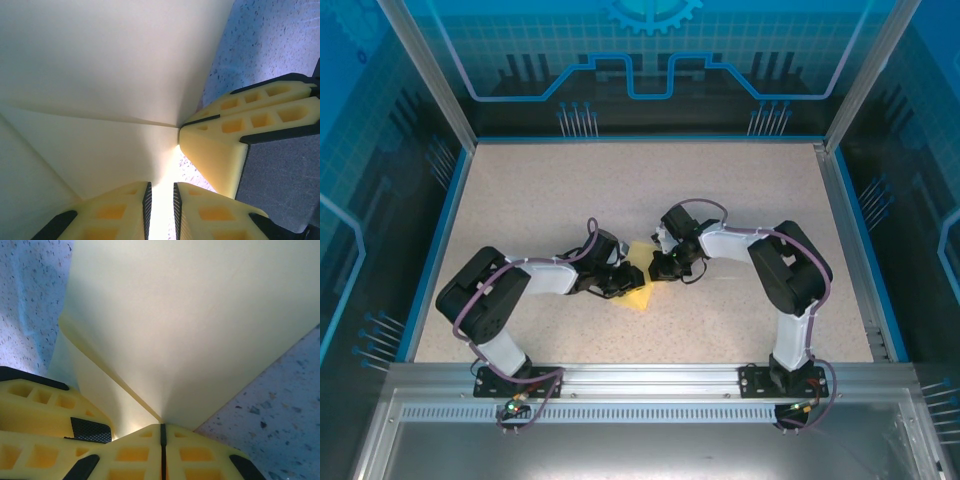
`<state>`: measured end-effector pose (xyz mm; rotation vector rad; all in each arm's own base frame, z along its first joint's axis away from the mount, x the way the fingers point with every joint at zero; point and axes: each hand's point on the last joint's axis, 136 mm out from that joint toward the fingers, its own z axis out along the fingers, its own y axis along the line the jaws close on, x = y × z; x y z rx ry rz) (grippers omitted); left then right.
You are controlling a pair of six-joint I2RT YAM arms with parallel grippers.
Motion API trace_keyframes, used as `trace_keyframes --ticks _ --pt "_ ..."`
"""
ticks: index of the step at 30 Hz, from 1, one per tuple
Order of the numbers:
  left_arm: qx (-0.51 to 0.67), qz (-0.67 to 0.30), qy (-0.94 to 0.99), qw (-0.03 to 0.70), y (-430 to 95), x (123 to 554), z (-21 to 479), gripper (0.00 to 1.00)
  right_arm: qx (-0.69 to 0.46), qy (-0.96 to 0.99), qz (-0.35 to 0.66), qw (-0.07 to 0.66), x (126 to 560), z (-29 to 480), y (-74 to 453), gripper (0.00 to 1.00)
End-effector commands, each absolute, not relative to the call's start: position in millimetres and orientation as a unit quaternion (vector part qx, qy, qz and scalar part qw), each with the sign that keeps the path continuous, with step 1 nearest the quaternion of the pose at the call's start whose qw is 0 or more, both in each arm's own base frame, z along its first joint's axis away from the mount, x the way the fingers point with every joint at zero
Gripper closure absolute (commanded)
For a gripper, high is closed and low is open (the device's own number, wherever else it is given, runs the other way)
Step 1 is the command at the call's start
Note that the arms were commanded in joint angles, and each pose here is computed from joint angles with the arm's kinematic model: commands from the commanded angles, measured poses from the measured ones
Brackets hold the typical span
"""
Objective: Fold a paper plane with a square sheet of paper (pick it up from the middle)
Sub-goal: Fold the paper at the center of the table.
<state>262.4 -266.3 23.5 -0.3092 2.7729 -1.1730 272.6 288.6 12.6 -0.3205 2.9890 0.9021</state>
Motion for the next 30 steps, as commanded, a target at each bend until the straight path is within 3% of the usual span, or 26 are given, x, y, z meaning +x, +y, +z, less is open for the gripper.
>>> trace_keyframes --ticks 1,17,21,26,30 --pt "-0.095 -0.389 0.915 0.049 -273 262 24 0.76 -0.109 0.954 0.28 -0.01 268 8 290 0.92" --pt "-0.107 -0.367 0.923 0.038 -266 259 13 0.77 -0.109 0.953 0.282 -0.007 270 13 291 0.91" --pt "-0.112 -0.361 0.925 0.035 -263 255 10 0.77 -0.108 0.95 0.292 0.008 274 27 294 0.87" --pt "-0.115 -0.354 0.928 0.029 -260 252 3 0.78 -0.097 0.947 0.303 0.053 281 58 289 0.72" --pt "-0.117 -0.35 0.929 0.027 -258 251 -1 0.8 -0.087 0.95 0.292 0.071 275 66 278 0.75"
